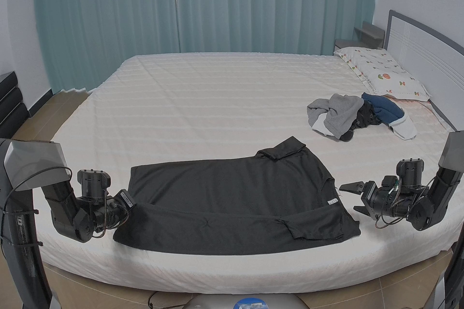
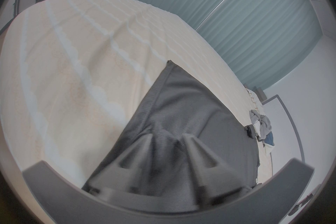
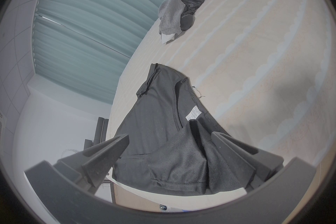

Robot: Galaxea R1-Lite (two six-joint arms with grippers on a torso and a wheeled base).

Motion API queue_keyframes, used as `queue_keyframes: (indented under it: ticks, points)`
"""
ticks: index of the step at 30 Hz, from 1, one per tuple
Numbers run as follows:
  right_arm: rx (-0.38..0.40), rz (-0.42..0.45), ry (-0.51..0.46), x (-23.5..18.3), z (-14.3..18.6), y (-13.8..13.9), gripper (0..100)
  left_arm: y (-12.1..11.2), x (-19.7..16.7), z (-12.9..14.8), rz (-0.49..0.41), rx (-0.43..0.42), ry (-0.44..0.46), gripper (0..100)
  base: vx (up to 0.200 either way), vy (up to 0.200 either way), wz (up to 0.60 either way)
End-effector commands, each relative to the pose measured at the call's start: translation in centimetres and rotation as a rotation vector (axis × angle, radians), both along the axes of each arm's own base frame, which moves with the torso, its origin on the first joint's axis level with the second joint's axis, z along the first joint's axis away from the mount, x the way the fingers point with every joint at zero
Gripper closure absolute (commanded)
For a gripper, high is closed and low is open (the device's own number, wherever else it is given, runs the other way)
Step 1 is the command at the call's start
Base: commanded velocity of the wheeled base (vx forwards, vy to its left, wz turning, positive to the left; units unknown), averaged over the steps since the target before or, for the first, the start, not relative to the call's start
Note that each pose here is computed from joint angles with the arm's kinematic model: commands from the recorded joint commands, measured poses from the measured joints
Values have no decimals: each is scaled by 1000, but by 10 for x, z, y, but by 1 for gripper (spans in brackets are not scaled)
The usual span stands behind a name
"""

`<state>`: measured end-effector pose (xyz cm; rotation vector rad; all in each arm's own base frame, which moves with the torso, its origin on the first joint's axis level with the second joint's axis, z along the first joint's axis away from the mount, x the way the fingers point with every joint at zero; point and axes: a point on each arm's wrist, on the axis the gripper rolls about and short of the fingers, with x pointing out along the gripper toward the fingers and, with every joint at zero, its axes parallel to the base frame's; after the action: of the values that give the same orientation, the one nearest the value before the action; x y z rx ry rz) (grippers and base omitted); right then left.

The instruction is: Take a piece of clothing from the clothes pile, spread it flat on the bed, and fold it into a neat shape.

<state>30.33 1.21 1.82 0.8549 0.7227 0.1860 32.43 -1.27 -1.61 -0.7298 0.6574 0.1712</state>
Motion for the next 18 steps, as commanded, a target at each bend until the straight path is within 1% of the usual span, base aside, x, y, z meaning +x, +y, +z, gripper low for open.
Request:
queue_keyframes:
  ticks: [1, 6, 9, 10, 16, 18]
  points:
    - [0, 1, -2, 0, 1, 0, 0, -1, -3, 9, -1, 1, -19, 100, 0, 0, 0]
    - [-2, -5, -5, 0, 1, -1, 0, -1, -7, 17, 2, 2, -33, 100, 0, 0, 0]
    - [-3, -6, -7, 0, 1, -1, 0, -1, -8, 18, 2, 2, -33, 100, 0, 0, 0]
    - [-13, -9, -25, 3, 4, -2, 0, -1, -12, 23, 2, 4, -37, 100, 0, 0, 0]
    - [-73, -43, -79, 14, 9, -3, 0, -6, -26, 25, -19, 6, -16, 100, 0, 0, 0]
    - [-94, -33, -88, 15, 9, -2, 0, -6, -31, 27, -19, 6, -16, 100, 0, 0, 0]
